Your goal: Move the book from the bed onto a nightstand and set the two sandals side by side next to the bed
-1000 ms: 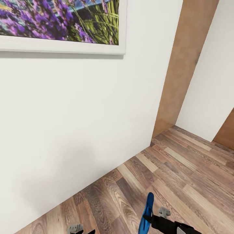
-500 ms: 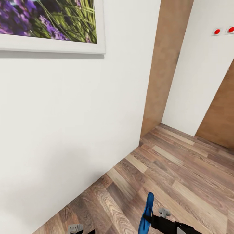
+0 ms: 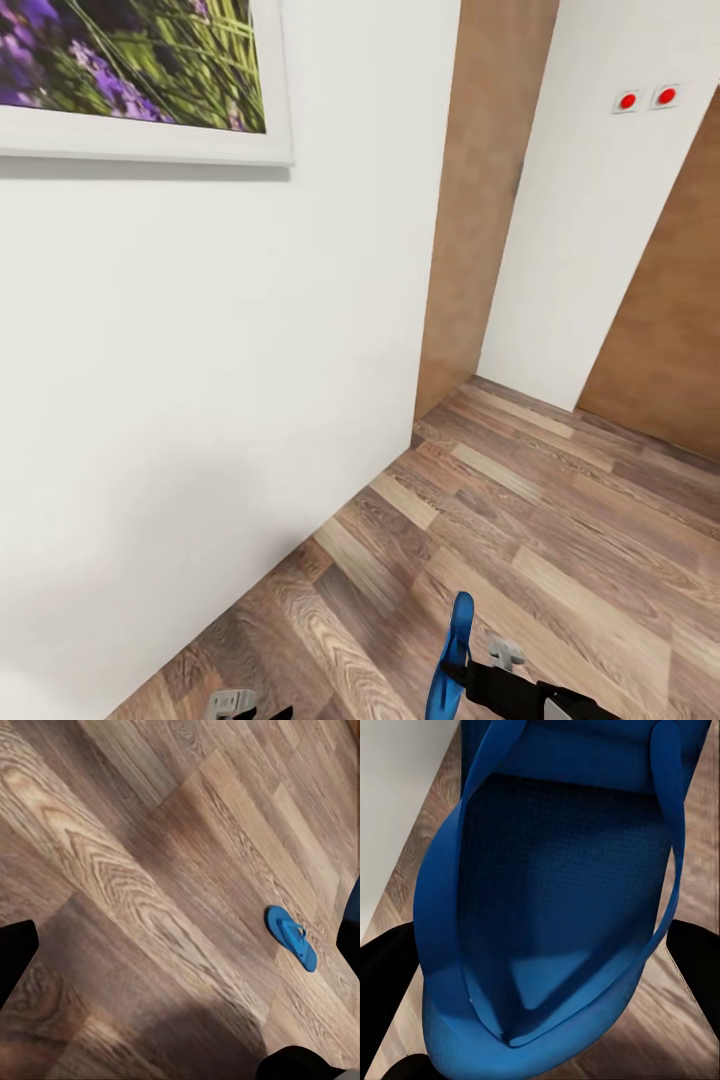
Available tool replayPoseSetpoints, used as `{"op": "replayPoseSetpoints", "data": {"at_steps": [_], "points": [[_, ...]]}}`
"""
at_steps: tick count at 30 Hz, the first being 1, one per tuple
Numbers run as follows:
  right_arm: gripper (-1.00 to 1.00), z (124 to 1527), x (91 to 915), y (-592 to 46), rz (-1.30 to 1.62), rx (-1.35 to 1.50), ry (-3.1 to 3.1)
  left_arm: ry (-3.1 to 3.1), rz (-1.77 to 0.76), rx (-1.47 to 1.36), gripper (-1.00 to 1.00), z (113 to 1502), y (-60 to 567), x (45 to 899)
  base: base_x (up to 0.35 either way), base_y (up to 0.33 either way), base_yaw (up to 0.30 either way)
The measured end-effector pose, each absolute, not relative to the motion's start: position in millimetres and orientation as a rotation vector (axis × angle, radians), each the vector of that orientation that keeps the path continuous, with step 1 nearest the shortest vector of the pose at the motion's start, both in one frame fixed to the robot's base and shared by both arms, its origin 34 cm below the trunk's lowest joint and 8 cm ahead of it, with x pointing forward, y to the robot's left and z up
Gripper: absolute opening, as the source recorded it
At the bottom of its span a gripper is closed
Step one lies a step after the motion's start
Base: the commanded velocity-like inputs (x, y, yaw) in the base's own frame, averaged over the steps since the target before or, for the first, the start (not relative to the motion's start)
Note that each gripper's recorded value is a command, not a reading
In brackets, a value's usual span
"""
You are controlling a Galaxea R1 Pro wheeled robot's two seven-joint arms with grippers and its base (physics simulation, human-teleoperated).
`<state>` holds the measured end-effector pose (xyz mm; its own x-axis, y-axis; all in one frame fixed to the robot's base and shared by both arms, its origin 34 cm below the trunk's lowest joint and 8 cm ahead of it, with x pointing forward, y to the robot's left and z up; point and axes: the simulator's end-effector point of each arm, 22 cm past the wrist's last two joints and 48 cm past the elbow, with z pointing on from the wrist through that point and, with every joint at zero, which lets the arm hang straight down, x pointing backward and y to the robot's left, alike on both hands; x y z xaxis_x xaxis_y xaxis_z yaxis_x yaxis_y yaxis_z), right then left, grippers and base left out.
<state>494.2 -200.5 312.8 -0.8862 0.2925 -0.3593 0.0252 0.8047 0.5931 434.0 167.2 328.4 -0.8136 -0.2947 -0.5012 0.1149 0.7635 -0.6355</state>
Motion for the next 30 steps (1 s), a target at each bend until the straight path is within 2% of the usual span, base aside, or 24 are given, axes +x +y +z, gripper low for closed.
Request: {"op": "replayPoseSetpoints", "data": {"at_steps": [15,18,30], "points": [[-1.00,312.9,494.3,-200.5,0.830,0.237,2.550,2.360,-0.902,-0.134,1.00,328.4,167.2,434.0,0.000,0.000,-0.264],[-1.00,312.9,494.3,-200.4,0.830,0.237,2.551,2.360,-0.902,-0.133,1.00,328.4,167.2,433.9,0.063,0.025,-0.081],[-1.00,313.0,494.3,-200.4,0.830,0.237,2.550,2.360,-0.902,-0.133,1.00,328.4,167.2,433.8,0.251,0.069,-0.003]]}}
